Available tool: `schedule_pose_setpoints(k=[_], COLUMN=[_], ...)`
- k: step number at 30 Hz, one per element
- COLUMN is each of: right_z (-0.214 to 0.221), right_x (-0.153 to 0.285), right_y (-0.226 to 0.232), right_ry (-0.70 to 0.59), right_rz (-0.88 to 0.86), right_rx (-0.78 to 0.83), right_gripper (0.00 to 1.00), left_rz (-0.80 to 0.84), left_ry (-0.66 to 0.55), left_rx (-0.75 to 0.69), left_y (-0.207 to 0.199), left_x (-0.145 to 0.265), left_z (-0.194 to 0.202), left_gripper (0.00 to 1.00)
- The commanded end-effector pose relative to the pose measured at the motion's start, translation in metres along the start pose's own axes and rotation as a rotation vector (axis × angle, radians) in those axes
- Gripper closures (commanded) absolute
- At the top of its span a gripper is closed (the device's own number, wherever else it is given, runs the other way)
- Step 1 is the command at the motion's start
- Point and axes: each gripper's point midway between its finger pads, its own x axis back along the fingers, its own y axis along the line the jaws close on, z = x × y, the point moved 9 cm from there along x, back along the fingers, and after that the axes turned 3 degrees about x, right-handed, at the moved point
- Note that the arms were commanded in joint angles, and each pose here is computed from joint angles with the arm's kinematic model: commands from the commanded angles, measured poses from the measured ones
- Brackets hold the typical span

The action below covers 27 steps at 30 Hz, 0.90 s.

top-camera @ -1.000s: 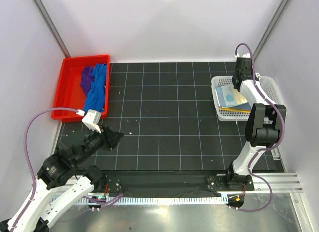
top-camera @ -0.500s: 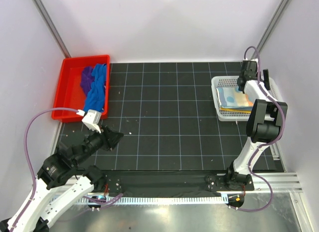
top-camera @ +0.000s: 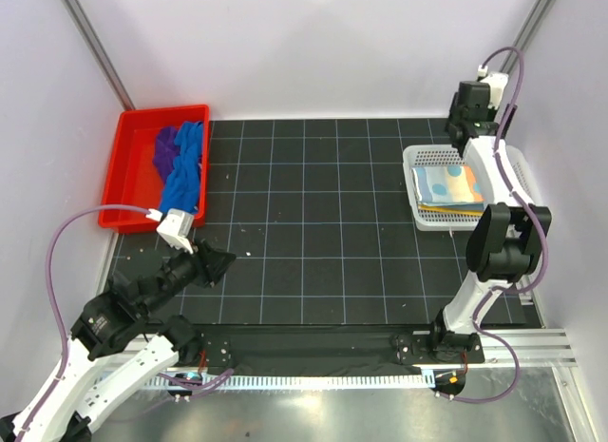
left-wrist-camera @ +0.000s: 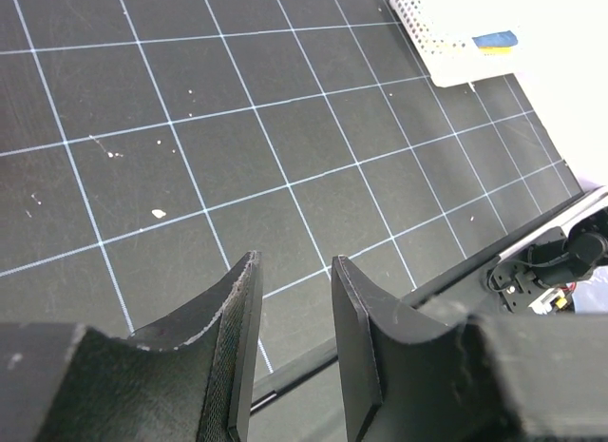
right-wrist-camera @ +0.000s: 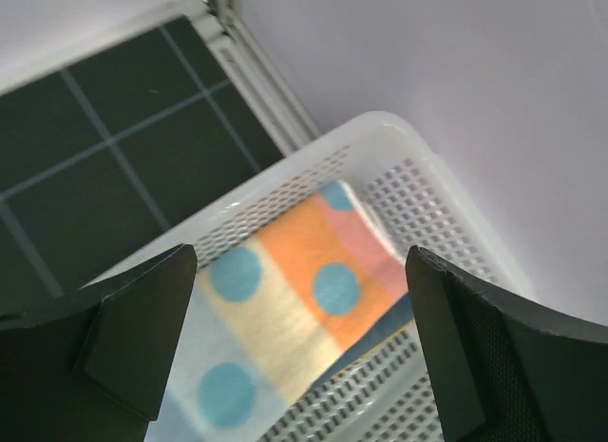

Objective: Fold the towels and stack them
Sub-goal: Neatly place the folded towel into the bin, then grab crumpled towel

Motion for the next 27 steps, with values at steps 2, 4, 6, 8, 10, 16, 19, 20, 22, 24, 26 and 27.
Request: schedule_pose_setpoints(k=[2, 4, 6, 8, 10, 16, 19, 20, 22, 24, 26, 27], right_z=[-0.039, -0.022, -0.016, 0.005, 0.027, 0.054, 0.055, 0.057, 0.056, 0.054, 0.052, 0.051], right_x=[0.078, 0.108, 0.145, 0.163, 0.174, 0.184, 0.184, 0.186, 0.185, 0.186, 0.186, 0.191], right_y=[0.026, 0.055, 0.073, 0.083, 0.098, 0.125, 0.142, 0.148, 0.158, 0.164, 0.168, 0.17], right_ry=[-0.148, -0.159, -0.208, -0.212, -0.182, -0.104, -0.068, -0.05, -0.027, 0.013, 0.024, 0.035], right_rz=[-0.144, -0.193, -0.281, -0.351, -0.429, -0.67, -0.772, -0.822, -0.877, -0.98, -1.016, -1.065], right_rx=[-0.228, -0.19, -0.206, -0.203, -0.197, -0.204, -0.171, -0.161, -0.175, -0.222, -0.234, -0.228], right_gripper=[0.0, 0.0, 0.0, 0.0, 0.0, 0.0, 0.0, 0.0, 0.0, 0.0, 0.0, 0.0], left_rz=[-0.041, -0.063, -0.101, -0.153, -0.218, -0.524, -0.636, -0.674, -0.739, -0.819, -0.871, -0.929], left_ry=[0.005, 0.015, 0.007, 0.004, -0.006, 0.016, -0.058, -0.11, -0.129, -0.122, -0.147, -0.177], left_rx=[0.0, -0.001, 0.011, 0.022, 0.025, 0.063, 0.097, 0.107, 0.153, 0.208, 0.221, 0.246], left_y=[0.001, 0.003, 0.006, 0.009, 0.014, 0.024, 0.023, 0.026, 0.042, 0.071, 0.089, 0.108], left_x=[-0.005, -0.007, -0.009, -0.012, -0.016, -0.066, -0.092, -0.1, -0.121, -0.143, -0.153, -0.156], left_z=[-0.001, -0.001, -0.001, -0.002, -0.003, -0.011, -0.038, -0.048, -0.066, -0.075, -0.088, -0.096], left_gripper=[0.61, 0.61, 0.59, 0.58, 0.58, 0.51, 0.45, 0.42, 0.42, 0.42, 0.43, 0.43])
